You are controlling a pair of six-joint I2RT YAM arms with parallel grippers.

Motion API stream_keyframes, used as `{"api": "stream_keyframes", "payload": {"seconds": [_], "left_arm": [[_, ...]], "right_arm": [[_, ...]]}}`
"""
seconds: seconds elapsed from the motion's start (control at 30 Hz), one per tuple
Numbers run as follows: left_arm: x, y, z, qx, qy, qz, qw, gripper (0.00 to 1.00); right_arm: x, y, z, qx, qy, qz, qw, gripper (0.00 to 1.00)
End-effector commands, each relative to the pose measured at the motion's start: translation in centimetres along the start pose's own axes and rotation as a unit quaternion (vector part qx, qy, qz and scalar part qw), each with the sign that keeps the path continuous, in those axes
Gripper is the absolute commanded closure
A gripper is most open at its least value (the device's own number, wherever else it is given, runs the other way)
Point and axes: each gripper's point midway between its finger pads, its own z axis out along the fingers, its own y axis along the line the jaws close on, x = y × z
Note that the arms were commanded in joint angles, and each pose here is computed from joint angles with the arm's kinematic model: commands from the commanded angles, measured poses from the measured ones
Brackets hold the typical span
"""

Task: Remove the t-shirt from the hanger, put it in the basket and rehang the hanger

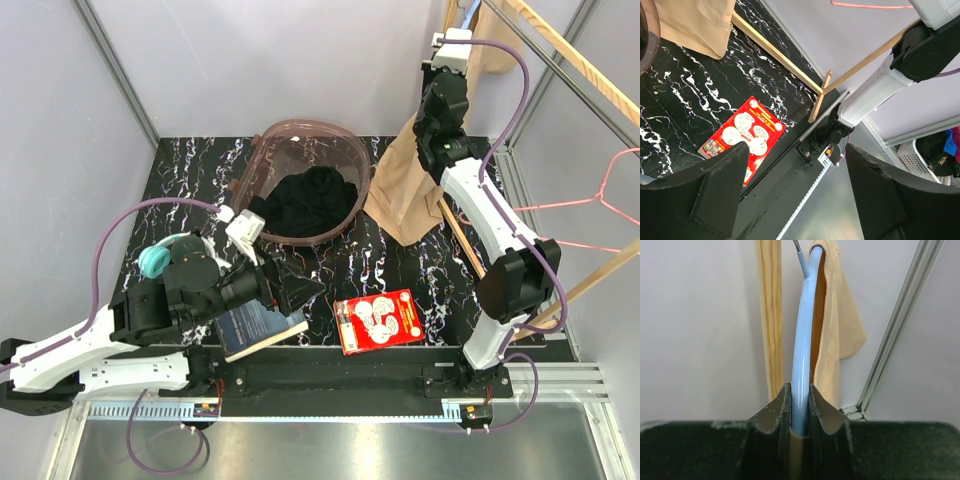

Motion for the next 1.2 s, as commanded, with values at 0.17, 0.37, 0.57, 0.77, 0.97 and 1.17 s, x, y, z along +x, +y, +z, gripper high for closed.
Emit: {"api": "stream_keyframes", "payload": {"seconds": [0.17, 0.37, 0.57, 0.77, 0.97, 1.17], "left_arm": [[-3.3, -1.2, -0.3, 0.006, -0.048, 0.013, 0.999, 0.16], [-5.6, -2.4, 1.8, -0.001, -0.073, 0.053, 0.996, 0.11], [-7.2, -2.9, 6.5, -0.004, -0.082, 0.094, 0.992, 0.07], [-9.3, -3.7, 12.1, 0.040, -0.075, 0.113, 0.990, 0.07], [-11.1, -4.4, 16.1, 0.047, -0.078, 0.144, 0.985, 0.07], [-11.0, -5.4, 18.8, 0.075, -0.074, 0.173, 0.979, 0.07]], "right_arm": [[-7.4, -1.3, -6.6, -0.070, -0.018, 0.125, 0.990, 1.00], [-4.6, -0.6, -10.7, -0.099, 0.090, 0.186, 0.973, 1.00], [-3.2, 0.2, -14.9, -0.133, 0.195, 0.242, 0.941, 1.00], [-1.9, 0.5, -17.8, -0.145, 0.268, 0.262, 0.916, 1.00], [-0.9, -0.6, -18.5, -0.110, 0.297, 0.266, 0.910, 1.00], [-0.1, -1.9, -18.6, -0.072, 0.319, 0.242, 0.913, 1.00]]}}
